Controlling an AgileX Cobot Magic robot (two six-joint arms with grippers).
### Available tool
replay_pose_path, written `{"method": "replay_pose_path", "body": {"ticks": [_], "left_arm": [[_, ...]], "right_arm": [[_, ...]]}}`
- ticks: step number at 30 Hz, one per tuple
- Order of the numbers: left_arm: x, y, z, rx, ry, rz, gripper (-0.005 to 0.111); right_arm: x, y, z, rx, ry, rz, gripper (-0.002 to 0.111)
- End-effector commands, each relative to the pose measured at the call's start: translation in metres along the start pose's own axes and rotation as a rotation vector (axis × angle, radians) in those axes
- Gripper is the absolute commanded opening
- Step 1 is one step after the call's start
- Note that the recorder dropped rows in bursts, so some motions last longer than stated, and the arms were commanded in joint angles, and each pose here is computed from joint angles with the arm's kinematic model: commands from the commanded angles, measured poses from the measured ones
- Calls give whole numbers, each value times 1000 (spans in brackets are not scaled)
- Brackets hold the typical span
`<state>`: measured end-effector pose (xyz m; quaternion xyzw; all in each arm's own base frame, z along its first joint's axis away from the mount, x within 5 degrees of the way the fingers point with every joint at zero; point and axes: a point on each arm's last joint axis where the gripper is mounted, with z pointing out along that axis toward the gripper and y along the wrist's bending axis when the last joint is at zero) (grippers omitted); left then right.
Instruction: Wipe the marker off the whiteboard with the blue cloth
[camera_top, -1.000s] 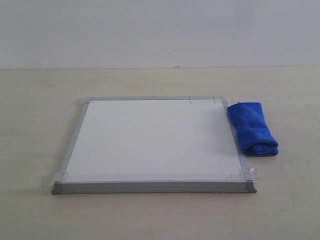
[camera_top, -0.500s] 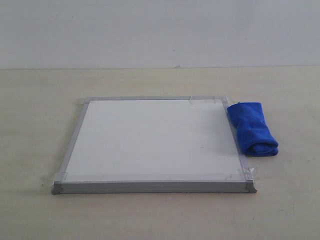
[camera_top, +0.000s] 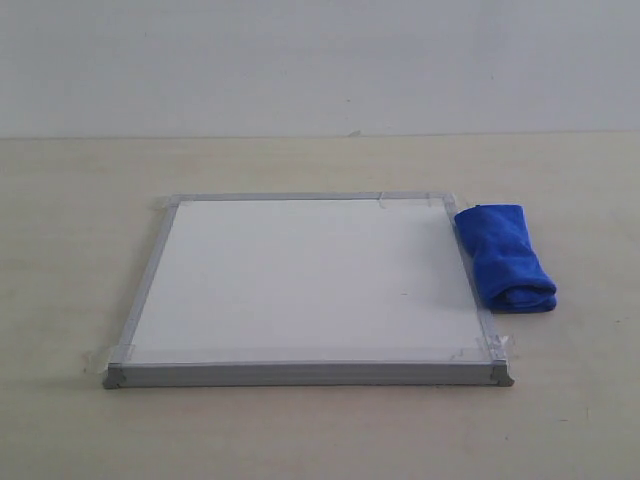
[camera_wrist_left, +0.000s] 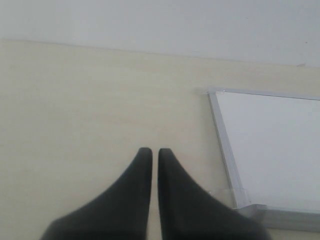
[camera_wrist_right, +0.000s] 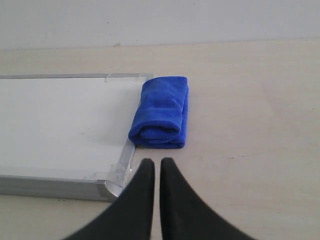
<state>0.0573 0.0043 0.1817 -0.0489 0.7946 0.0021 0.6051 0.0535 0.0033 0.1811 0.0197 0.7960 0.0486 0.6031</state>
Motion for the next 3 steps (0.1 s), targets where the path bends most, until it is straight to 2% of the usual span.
{"method": "replay_pose_path", "body": {"ticks": [1, 3], "left_arm": [[-2, 0, -1, 3, -20, -5, 4], [-2, 0, -1, 3, -20, -5, 4]], "right_arm": [[-1, 0, 0, 7, -13, -5, 1], [-1, 0, 0, 7, -13, -5, 1]]}}
